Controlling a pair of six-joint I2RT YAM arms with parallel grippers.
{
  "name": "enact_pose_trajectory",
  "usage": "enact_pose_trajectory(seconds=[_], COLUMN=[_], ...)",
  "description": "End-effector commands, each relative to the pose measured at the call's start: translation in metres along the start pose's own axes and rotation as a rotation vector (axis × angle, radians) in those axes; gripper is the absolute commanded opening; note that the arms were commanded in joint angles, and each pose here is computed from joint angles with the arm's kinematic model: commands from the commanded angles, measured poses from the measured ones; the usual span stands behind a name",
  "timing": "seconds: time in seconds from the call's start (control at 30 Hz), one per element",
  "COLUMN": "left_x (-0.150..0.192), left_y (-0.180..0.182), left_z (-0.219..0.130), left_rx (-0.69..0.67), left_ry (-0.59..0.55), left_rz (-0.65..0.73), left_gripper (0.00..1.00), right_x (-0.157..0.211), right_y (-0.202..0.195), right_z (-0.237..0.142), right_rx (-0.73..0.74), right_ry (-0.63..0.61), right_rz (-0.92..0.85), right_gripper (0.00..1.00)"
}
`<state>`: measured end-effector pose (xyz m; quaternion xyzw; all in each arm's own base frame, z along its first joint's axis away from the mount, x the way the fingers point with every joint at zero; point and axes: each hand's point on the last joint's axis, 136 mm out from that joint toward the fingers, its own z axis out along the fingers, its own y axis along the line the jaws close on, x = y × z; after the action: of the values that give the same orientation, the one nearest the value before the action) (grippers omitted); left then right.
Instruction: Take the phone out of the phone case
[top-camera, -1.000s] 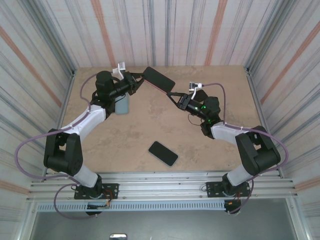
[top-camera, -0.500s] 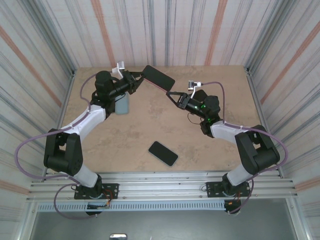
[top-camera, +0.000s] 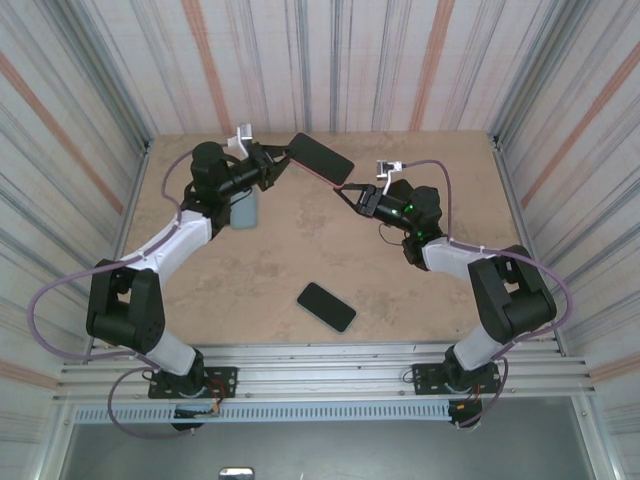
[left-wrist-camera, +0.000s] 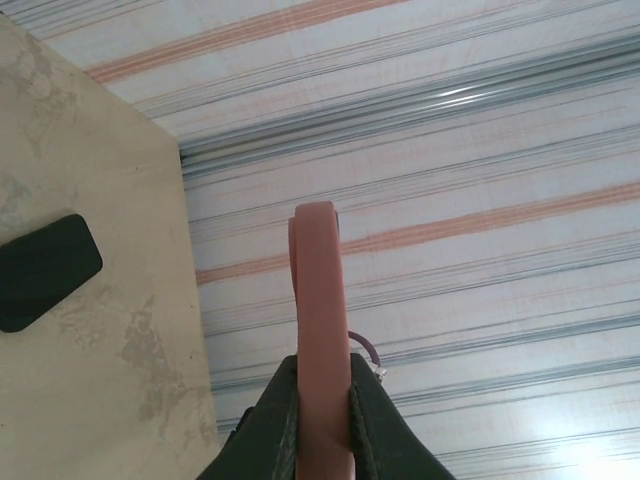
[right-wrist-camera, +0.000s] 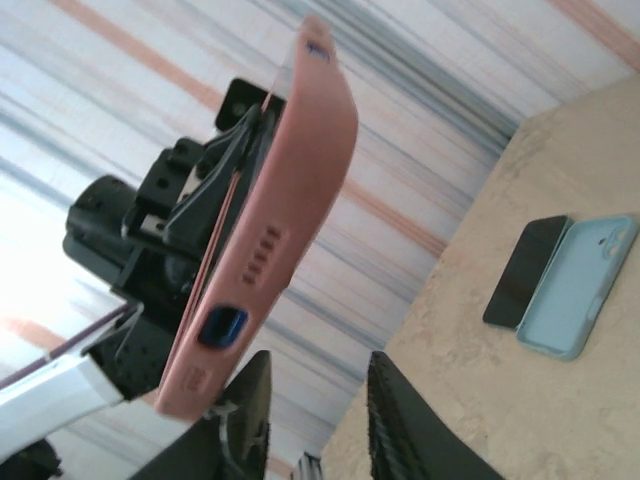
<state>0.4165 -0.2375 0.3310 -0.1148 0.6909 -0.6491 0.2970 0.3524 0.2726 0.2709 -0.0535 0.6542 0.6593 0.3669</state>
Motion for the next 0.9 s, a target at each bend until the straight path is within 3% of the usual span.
enact_pose_trajectory(seconds=[0.0,0.23,0.87], left_x=[-0.014,-0.016,-0.008], left_y=[-0.036,-0.032,-0.039], left_z=[-0.012,-0.01,-0.005], left_rx=[0.07,0.068,0.122], left_ry=[-0.058,-0.049,-0.016], left_rz=[0.105,0.1,0.06], left_gripper=[0.0,0.0,0.0], right_x=[0.006,0.0,-0.018], right_y=[0.034,0.045,0.023], right_z=[0.002,0.001,0.009], right_rx=[-0.108,-0.125,-0.088], right_ry=[0.05,0.01,-0.019], right_rz=[-0.119,-0.133,-0.031], right_gripper=[0.35,0.38,0.2])
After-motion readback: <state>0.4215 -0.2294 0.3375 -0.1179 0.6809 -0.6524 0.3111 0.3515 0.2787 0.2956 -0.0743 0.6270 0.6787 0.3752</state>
